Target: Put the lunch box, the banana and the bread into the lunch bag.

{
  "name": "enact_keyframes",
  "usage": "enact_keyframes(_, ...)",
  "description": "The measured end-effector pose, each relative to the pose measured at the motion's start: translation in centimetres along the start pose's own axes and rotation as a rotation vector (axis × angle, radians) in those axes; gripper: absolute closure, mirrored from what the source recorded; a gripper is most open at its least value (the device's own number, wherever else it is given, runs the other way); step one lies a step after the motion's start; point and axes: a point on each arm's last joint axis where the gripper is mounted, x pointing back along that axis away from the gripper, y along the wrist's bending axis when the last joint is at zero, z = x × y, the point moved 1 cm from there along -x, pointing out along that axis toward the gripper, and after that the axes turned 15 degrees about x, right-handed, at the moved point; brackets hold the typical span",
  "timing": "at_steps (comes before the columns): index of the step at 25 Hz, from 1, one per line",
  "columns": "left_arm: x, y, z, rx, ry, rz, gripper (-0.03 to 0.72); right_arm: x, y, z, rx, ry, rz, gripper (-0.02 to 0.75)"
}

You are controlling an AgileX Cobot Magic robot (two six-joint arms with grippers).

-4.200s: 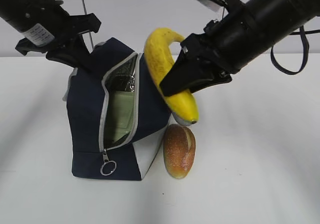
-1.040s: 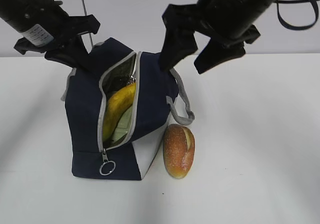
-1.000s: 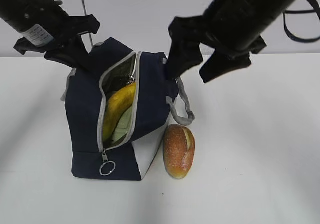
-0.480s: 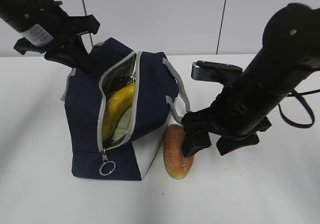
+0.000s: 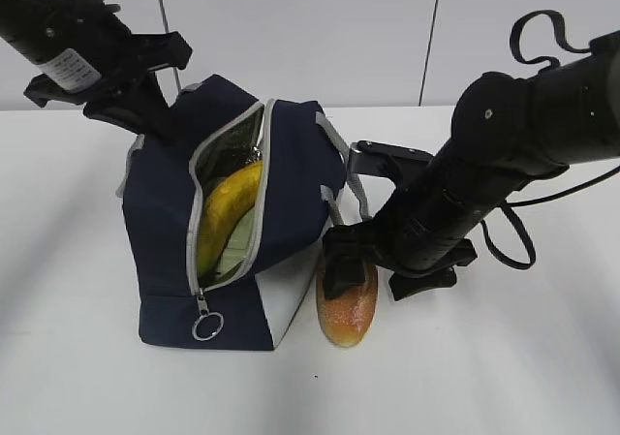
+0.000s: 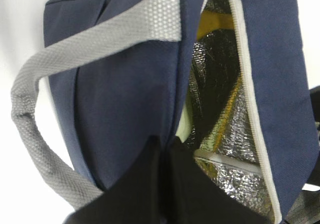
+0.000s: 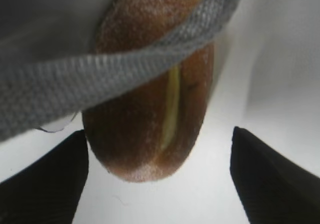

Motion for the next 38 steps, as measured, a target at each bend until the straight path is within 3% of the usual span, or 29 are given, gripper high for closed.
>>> enact_keyframes(5, 0.0, 0.1, 0.0, -0.007, -0.001, -0.012, 0.691, -1.0, -0.3, -1.2, -0.011, -0.019, -0.002, 0.104)
enact_keyframes(13, 0.1, 0.2, -0.1, -0.014, -0.005, -0.021, 0.691, -1.3, -0.2, -1.2, -0.029, -0.01, -0.018, 0.318)
enact_keyframes(20, 0.1, 0.2, -0.1, -0.015, -0.003, -0.022, 0.691, 0.0, -0.2, -0.4, 0.076, 0.085, 0.016, 0.342)
enact_keyframes(26, 0.1, 0.2, -0.1, -0.016, -0.003, -0.024, 0.691, 6.0, 0.6, 0.6, 0.188, 0.126, 0.088, 0.344)
enact_keyframes(28, 0.1, 0.2, -0.1, -0.016, -0.003, -0.024, 0.691, 8.2, 1.2, 0.9, 0.206, 0.1, 0.089, 0.345)
enact_keyframes(32, 0.1, 0.2, -0.1, -0.016, -0.003, -0.024, 0.691, 13.5, 3.4, 1.1, 0.253, -0.071, 0.038, 0.345)
enact_keyframes(35, 0.1, 0.2, -0.1, -0.016, -0.004, -0.024, 0.691, 15.9, 5.2, 0.5, 0.276, -0.24, -0.065, 0.345)
enact_keyframes(38, 0.1, 0.2, -0.1, -0.016, -0.006, -0.024, 0.691, 16.2, 6.8, -0.5, 0.275, -0.356, -0.221, 0.345)
